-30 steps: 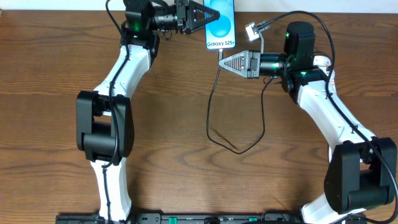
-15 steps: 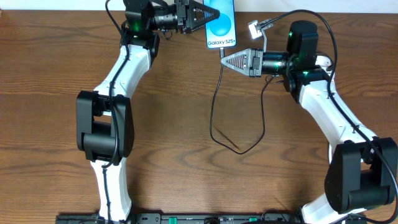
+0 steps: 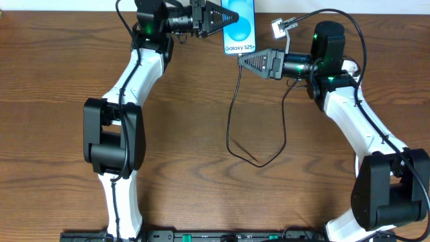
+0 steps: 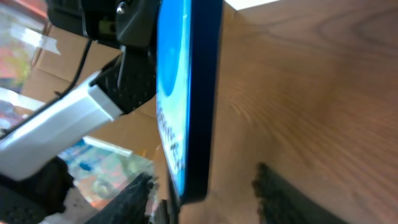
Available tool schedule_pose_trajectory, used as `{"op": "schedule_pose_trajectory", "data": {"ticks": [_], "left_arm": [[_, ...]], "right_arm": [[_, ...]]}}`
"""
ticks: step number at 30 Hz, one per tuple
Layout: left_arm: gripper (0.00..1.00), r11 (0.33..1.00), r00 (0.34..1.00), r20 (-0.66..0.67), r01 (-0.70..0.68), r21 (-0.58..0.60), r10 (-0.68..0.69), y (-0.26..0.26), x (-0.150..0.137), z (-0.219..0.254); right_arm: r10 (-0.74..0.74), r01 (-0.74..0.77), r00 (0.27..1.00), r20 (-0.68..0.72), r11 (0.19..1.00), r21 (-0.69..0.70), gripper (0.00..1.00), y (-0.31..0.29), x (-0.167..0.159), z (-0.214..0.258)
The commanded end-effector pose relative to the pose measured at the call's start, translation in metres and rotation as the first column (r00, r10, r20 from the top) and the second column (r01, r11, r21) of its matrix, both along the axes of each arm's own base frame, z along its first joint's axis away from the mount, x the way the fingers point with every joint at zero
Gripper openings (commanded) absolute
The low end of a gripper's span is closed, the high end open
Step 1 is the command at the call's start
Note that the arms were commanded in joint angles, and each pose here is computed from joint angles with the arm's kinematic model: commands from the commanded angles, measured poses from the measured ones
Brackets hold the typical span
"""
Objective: Plug charger to phone and switch on socket
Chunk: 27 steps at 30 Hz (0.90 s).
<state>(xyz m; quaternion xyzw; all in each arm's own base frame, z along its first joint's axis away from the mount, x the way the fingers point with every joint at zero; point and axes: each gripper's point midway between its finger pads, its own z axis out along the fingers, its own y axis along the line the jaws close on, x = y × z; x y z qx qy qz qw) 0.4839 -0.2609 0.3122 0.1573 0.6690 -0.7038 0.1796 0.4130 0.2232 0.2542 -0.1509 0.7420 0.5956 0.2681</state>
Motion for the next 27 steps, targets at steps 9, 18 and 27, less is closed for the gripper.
{"op": "schedule_pose_trajectory", "data": {"ticks": [9,18,27], "left_arm": [[0.07,0.995,0.997,0.031,-0.075,0.063,0.074,0.0,0.01,-0.017],[0.07,0.908,0.953,-0.066,-0.258,0.331,0.295,0.017,0.032,-0.101],[0.07,0.834,0.948,-0.168,-0.142,0.533,0.269,0.007,-0.003,-0.171]], "right_arm": [[-0.03,0.03,0.999,-0.023,0.999,-0.036,0.99,-0.007,0.004,-0.008],[-0.262,0.212,0.949,-0.173,0.941,-0.263,0.99,-0.043,0.016,-0.068],[-0.465,0.342,0.857,-0.222,0.835,-0.43,0.99,-0.09,0.025,-0.102]]}}
